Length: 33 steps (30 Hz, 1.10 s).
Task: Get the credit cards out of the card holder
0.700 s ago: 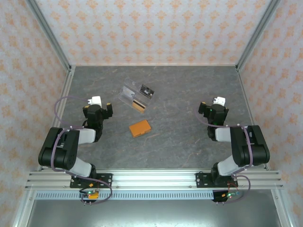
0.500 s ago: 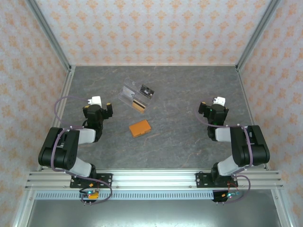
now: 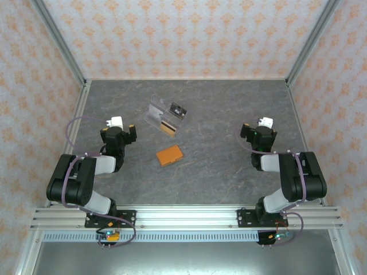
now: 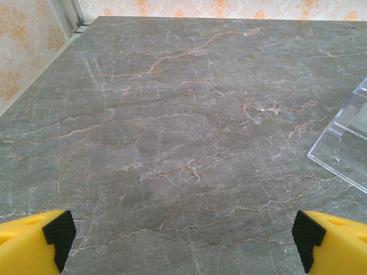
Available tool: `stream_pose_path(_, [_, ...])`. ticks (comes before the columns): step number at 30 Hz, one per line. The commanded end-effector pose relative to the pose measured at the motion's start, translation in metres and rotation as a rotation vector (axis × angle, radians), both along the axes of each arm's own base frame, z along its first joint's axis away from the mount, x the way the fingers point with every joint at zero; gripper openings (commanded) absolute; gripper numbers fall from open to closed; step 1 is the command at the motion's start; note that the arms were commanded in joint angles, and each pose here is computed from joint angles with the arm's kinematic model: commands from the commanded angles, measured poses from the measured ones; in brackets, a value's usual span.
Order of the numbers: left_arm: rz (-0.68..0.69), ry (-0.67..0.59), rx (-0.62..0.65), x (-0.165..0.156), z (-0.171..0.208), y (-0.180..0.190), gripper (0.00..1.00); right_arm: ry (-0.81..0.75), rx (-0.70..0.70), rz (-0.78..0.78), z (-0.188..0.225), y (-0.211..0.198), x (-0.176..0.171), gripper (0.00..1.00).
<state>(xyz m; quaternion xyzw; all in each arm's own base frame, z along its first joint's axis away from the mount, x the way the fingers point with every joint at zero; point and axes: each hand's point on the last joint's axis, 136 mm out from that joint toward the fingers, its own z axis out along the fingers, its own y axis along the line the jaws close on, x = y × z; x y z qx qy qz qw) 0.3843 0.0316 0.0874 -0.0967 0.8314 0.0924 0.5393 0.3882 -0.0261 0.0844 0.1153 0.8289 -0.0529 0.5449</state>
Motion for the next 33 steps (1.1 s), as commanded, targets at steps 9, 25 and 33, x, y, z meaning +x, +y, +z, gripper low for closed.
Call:
stream_pose_path(9, [0.002,-0.024,0.018,0.005,0.008,0.001,1.0,-0.017,0.013,0.0,0.005,0.0,0.005,0.99])
stream_pose_path(25, [0.126,-0.047,-0.107,-0.033,0.113,0.013,1.0,0.096,0.172,-0.356,0.112,-0.037,-0.023,0.99])
stream_pose_path(33, [0.084,-0.017,-0.251,-0.05,0.119,-0.004,1.0,0.337,0.418,-0.002,0.102,0.058,-0.009,0.95])
